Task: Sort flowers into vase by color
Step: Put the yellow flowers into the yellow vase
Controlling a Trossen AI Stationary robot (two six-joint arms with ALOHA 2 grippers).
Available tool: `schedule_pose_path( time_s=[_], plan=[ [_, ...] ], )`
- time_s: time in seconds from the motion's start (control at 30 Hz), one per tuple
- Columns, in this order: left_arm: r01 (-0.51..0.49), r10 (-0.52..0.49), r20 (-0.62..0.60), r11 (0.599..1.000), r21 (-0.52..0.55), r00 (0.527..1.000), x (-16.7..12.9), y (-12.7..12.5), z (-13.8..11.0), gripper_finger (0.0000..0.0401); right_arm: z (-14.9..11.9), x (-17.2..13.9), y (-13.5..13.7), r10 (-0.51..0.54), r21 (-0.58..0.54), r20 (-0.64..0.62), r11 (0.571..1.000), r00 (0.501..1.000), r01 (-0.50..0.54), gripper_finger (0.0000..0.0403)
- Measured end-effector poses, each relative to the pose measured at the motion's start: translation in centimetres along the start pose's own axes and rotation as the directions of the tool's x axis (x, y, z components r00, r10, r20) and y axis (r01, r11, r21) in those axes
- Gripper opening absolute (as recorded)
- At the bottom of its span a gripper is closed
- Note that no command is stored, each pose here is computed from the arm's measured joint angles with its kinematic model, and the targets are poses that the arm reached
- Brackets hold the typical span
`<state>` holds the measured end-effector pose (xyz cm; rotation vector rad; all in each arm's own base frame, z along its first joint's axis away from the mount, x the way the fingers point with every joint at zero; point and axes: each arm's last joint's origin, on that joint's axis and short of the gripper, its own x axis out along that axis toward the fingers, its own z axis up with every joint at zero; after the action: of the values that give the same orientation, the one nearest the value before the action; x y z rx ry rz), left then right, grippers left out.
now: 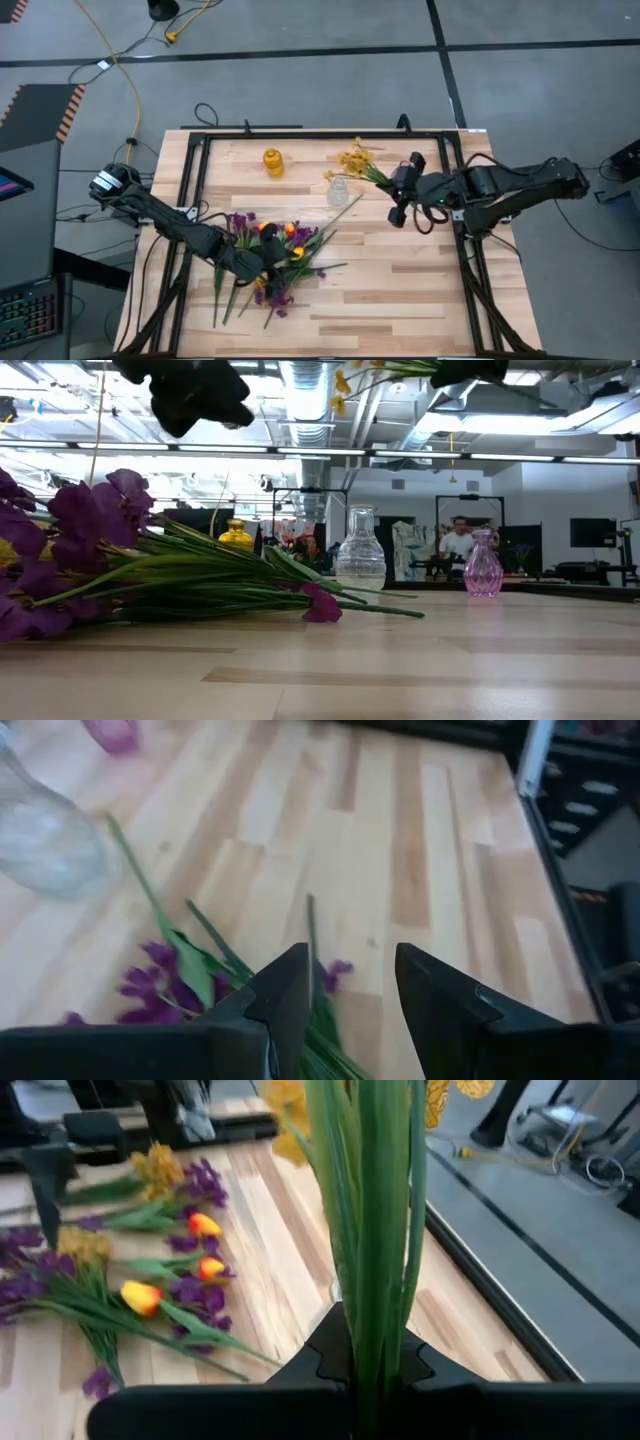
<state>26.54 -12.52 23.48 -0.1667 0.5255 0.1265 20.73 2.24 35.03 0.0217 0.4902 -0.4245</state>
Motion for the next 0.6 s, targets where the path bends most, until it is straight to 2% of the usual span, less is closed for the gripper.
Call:
schedule_pose_path(
  time_s=[0.1,0.27,0.43,0.6],
  plan=[
    [-0.053,0.052,0.058,0.998,0.02,0.997,0.1,0.2,0.5,0.0138,-1.1,0.2,-0.2,0.016,0.024,0.066,1.0,0.998,-0.018,0.0039],
    [-0.09,0.084,0.146,0.995,0.036,0.986,0.4,0.8,1.7,0.0138,-2.7,1.0,0.0,0.043,0.038,0.18,0.998,0.983,-0.051,0.0039],
    [-0.109,0.106,0.222,0.994,0.003,0.969,1.0,1.9,3.0,0.0138,-3.4,2.0,0.7,0.101,0.027,0.318,0.993,0.943,-0.115,0.0039],
    [-0.127,0.137,0.277,0.99,-0.054,0.951,1.4,3.1,4.1,0.0138,-3.7,3.4,1.5,0.105,-0.009,0.404,0.994,0.909,-0.11,0.0039]
  ],
)
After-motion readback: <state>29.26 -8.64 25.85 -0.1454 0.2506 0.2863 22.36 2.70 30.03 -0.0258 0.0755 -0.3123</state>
